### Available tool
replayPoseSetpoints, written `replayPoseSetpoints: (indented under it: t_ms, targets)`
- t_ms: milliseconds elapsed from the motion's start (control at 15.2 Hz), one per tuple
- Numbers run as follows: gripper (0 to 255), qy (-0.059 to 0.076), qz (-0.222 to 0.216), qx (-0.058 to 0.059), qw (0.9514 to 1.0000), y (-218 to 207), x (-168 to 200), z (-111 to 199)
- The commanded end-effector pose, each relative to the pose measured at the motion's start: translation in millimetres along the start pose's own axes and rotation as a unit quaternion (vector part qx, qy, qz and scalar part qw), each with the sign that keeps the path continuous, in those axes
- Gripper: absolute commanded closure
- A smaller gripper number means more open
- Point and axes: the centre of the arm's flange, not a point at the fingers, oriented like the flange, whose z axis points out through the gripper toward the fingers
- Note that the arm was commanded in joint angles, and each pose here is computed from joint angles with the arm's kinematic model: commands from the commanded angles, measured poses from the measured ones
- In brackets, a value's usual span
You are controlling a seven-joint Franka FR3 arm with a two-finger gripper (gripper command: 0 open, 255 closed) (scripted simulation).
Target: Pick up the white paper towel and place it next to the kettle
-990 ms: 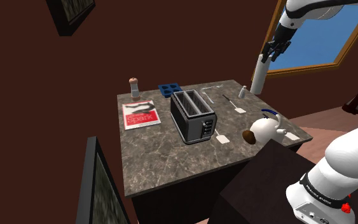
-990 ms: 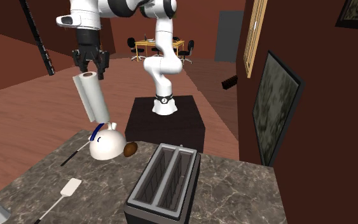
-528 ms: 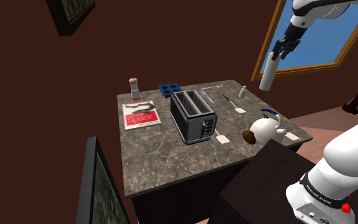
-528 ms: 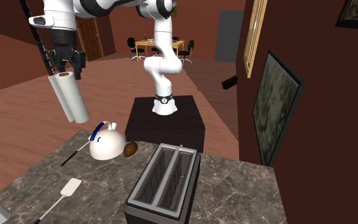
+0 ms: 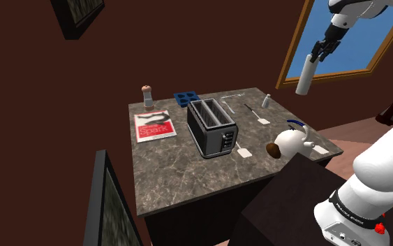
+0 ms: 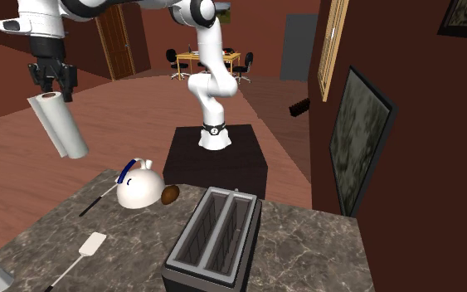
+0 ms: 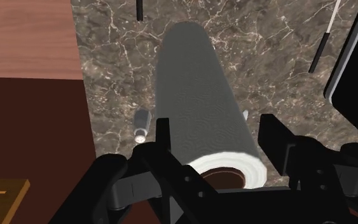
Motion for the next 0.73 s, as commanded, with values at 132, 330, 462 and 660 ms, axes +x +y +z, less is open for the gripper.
replayPoseSetpoints:
  t_ms: [132,330,462,660]
  targets:
    - [255,0.0,-0.001,0.0,1.0,13,0,18]
    - [255,0.0,-0.001,0.0,1.0,13,-3,34]
    - [255,0.0,-0.001,0.0,1.0,13,-5,44]
    - [255,0.0,-0.001,0.0,1.0,13,-9,60]
